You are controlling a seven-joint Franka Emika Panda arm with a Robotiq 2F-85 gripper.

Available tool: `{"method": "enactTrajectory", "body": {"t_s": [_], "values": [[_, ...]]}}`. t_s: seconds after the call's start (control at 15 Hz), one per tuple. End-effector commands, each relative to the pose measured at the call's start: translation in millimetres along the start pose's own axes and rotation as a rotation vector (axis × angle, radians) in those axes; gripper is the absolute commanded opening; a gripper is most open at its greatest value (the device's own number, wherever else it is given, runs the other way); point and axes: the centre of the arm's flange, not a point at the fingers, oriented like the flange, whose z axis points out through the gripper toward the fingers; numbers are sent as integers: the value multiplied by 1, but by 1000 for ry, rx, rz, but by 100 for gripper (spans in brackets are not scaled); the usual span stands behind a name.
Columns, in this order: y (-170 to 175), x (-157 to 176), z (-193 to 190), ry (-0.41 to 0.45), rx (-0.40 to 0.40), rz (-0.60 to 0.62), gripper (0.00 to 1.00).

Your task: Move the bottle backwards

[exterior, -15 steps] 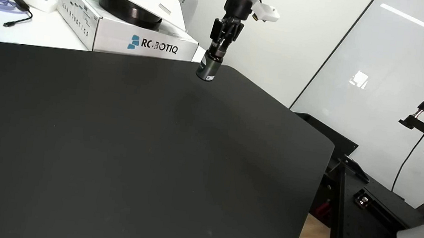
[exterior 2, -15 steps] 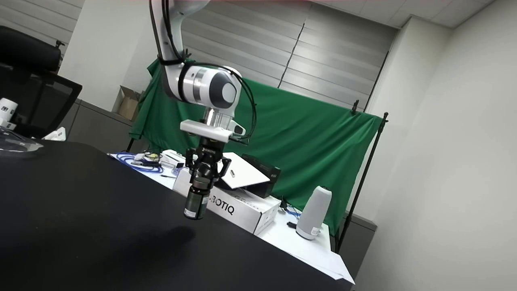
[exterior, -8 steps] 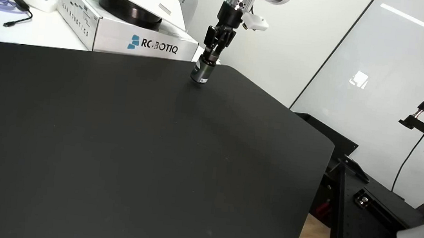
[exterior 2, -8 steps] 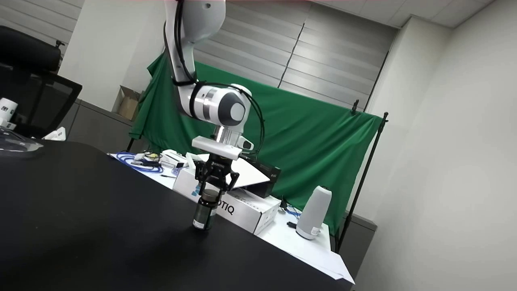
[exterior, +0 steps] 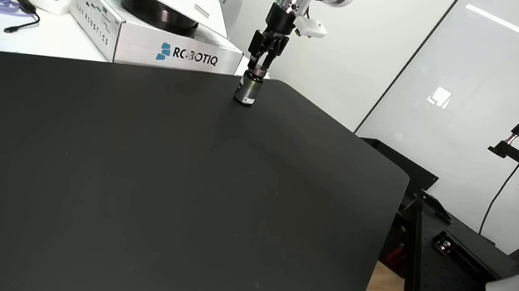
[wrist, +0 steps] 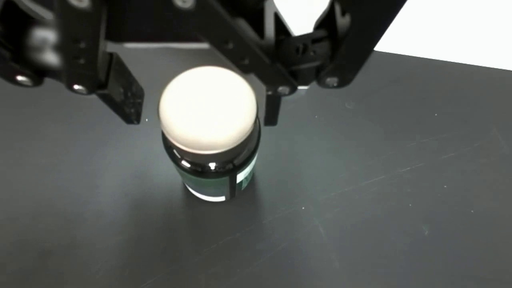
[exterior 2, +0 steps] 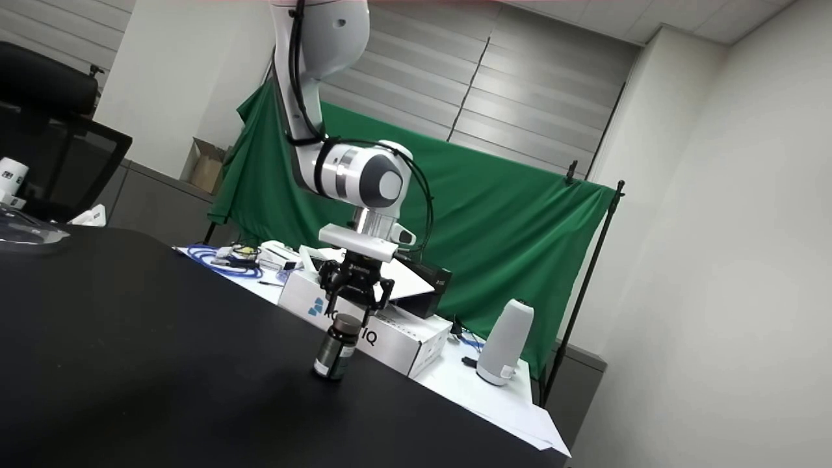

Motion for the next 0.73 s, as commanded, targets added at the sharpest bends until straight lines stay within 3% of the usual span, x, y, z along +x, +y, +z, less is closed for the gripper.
{"method": "enactTrajectory", "body": {"t_s": [0.0, 0.27, 0.33, 0.67], "values": [[1, 4, -38, 20, 15, 1, 100], [-4, -10, -83, 22, 0, -8, 100], [0, 8, -57, 40, -3, -3, 100], [-2, 0, -76, 29, 2, -5, 100]]}}
